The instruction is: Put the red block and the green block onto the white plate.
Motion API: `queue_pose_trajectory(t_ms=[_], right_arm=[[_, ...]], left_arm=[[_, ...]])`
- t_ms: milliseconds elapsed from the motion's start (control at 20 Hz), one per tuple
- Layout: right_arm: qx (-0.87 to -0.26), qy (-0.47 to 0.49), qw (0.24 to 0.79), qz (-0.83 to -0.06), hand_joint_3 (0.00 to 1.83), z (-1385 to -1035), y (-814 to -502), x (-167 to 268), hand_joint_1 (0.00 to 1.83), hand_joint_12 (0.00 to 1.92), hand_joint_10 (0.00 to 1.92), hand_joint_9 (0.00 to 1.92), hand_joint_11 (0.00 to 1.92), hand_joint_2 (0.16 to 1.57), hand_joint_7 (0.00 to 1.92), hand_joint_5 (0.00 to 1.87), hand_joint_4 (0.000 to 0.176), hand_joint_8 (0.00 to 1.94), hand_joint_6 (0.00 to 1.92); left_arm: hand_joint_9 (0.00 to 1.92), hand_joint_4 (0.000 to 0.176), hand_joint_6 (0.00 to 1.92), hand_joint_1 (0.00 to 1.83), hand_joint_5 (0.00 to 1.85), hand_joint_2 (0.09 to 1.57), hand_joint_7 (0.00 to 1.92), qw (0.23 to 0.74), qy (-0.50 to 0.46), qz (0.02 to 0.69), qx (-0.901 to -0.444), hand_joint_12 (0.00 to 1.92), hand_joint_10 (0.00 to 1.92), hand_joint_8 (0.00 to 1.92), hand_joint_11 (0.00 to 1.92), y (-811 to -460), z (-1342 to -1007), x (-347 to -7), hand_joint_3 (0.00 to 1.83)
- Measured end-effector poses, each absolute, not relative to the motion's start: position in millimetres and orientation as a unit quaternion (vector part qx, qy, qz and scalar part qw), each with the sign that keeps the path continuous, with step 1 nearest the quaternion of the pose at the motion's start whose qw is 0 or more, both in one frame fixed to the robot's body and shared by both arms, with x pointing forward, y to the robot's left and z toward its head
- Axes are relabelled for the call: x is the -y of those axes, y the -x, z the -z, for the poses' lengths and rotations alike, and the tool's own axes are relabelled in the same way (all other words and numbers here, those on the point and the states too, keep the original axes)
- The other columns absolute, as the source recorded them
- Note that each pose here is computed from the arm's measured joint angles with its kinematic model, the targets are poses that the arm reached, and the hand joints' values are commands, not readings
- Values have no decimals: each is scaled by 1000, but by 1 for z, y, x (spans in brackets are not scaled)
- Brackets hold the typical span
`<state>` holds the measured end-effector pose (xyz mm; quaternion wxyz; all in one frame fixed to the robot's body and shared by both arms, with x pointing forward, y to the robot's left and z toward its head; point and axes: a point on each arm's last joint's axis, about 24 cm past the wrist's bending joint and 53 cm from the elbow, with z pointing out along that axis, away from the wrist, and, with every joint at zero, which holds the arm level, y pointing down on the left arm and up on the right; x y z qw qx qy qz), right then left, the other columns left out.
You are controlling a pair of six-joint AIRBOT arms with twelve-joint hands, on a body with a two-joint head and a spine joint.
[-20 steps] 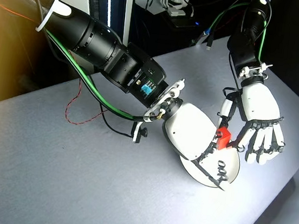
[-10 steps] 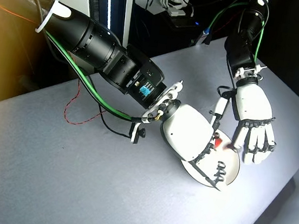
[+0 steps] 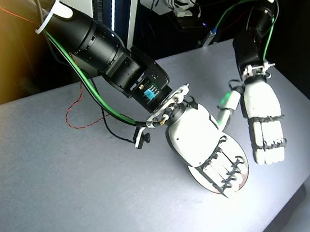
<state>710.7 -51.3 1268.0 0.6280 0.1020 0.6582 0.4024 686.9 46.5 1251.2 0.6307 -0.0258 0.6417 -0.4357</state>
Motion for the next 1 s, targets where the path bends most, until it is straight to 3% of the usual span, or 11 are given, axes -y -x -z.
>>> queue_pose_trajectory(t_ms=[150,350,500,700,1000], right_arm=[[-657,-81,623,-417,1,-1285,-709,61,0,0,0,0,0,1158,14,26,0,5,7],[-607,57,652,-450,3,-1319,-667,50,0,0,0,0,0,1164,15,24,0,2,2],[-594,115,647,-463,2,-1314,-646,48,0,0,0,0,0,1162,21,31,0,4,5],[-575,179,627,-493,1,-1317,-623,49,0,0,0,0,0,1162,27,32,0,4,3],[-566,249,584,-525,0,-1308,-592,36,0,0,0,0,0,1156,37,55,0,5,10]], left_arm=[[22,0,7,0,60,1230,40,603,-34,461,-650,36,4,6,11,-650,-1243,-47,7],[42,0,12,0,78,1246,66,551,-139,488,-663,13,13,12,28,-587,-1237,-47,9],[5,0,0,0,36,1243,20,520,-202,484,-674,8,0,0,13,-554,-1229,-49,5],[1,0,4,0,43,1242,22,513,-223,481,-675,0,0,4,0,-535,-1237,-64,3],[0,0,4,0,33,1259,10,514,-228,497,-661,0,0,3,0,-525,-1249,-59,8]])
